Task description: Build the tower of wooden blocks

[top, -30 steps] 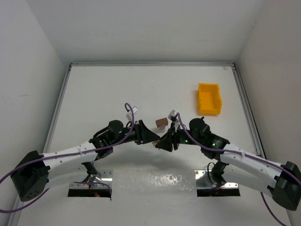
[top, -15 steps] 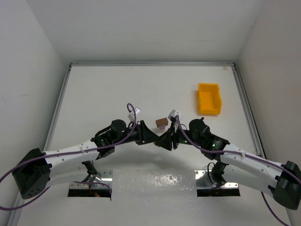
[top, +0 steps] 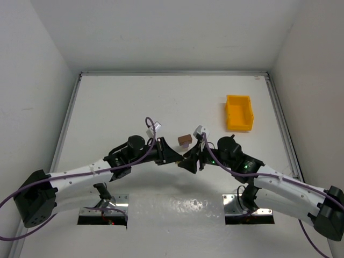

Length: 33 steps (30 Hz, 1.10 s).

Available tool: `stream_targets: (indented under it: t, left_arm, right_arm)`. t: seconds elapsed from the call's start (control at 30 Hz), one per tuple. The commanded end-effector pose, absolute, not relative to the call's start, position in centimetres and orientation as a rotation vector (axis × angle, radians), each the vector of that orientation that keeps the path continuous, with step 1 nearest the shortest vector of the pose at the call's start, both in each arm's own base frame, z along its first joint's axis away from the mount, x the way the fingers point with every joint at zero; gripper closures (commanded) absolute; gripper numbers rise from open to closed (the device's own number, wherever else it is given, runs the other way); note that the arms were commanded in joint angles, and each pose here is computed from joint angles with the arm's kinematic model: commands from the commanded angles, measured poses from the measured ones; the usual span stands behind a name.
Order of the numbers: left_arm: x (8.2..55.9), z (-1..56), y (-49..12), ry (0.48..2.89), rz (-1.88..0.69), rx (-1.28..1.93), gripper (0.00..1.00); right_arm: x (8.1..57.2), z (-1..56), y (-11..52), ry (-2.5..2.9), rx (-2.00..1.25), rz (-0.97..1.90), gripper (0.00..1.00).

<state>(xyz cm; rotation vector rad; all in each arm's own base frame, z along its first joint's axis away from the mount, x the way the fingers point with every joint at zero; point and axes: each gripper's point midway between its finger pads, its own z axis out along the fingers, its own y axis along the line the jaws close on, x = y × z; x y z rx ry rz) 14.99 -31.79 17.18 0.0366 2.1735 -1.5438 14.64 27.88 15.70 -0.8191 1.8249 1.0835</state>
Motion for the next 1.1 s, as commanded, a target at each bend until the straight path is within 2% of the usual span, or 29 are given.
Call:
stream_targets:
  t: [0.0, 0.07, 0.2, 0.33, 0.37, 0.43, 0.47, 0.53, 0.57, 0.6, 0.7, 0.77, 0.8, 0.87, 1.07]
  left_arm:
    - [14.9, 19.4, -31.6, 2.124, -1.557, 0.017, 1.0]
    - [15.0, 19.8, -31.0, 2.117, -1.54, -0.011, 1.0]
    - [15.1, 19.5, -30.0, 2.166, -1.486, -0.1, 1.0]
    - [15.4, 19.5, -29.7, 2.223, -1.438, -0.125, 1.0]
    - [15.2, 19.4, -29.7, 2.244, -1.447, -0.122, 1.0]
    - [15.8, 19.6, -29.3, 2.244, -1.457, -0.152, 1.0]
    - [15.5, 19.0, -29.0, 2.293, -1.452, -0.159, 1.0]
    - [16.5, 19.6, -28.5, 2.288, -1.444, -0.192, 1.0]
    - [16.5, 19.5, -28.2, 2.315, -1.427, -0.197, 1.0]
    - [17.5, 20.5, -27.8, 2.287, -1.41, -0.196, 1.0]
    - [19.2, 21.0, -26.5, 2.294, -1.371, -0.226, 1.0]
    - [19.9, 20.8, -25.8, 2.313, -1.398, -0.253, 1.0]
    - [20.0, 20.2, -25.8, 2.338, -1.402, -0.26, 1.0]
    - [19.7, 19.5, -25.8, 2.384, -1.426, -0.27, 1.0]
    - [19.0, 18.7, -25.8, 2.428, -1.466, -0.361, 1.0]
  right_arm:
    - [15.0, 17.1, 27.3, 1.785, -0.824, 1.027, 0.39]
    - [15.1, 17.2, 26.2, 1.786, -0.826, 0.966, 0.33]
    - [14.7, 18.3, 24.9, 1.779, -0.865, 0.895, 0.31]
    - [14.6, 18.8, 24.2, 1.768, -0.941, 0.79, 0.4]
    - [14.5, 18.7, 24.2, 1.778, -0.958, 0.744, 0.47]
    - [14.2, 18.6, 24.6, 1.755, -1.006, 0.695, 0.54]
    - [13.4, 18.0, 25.3, 1.748, -1.063, 0.67, 0.62]
    - [14.7, 18.5, 24.9, 1.721, -1.061, 0.488, 0.67]
    - [13.4, 18.5, 25.8, 1.676, -1.132, 0.45, 0.68]
    - [15.2, 19.0, 25.0, 1.64, -1.119, 0.239, 0.69]
    - [14.8, 20.3, 26.1, 1.474, -1.19, -0.039, 0.66]
    - [13.4, 20.5, 28.1, 1.354, -1.25, -0.106, 0.54]
    - [13.5, 21.0, 28.2, 1.335, -1.222, -0.147, 0.52]
    - [12.9, 21.3, 29.1, 1.278, -1.239, -0.175, 0.46]
    - [12.3, 23.1, 31.0, 1.181, -1.256, -0.131, 0.41]
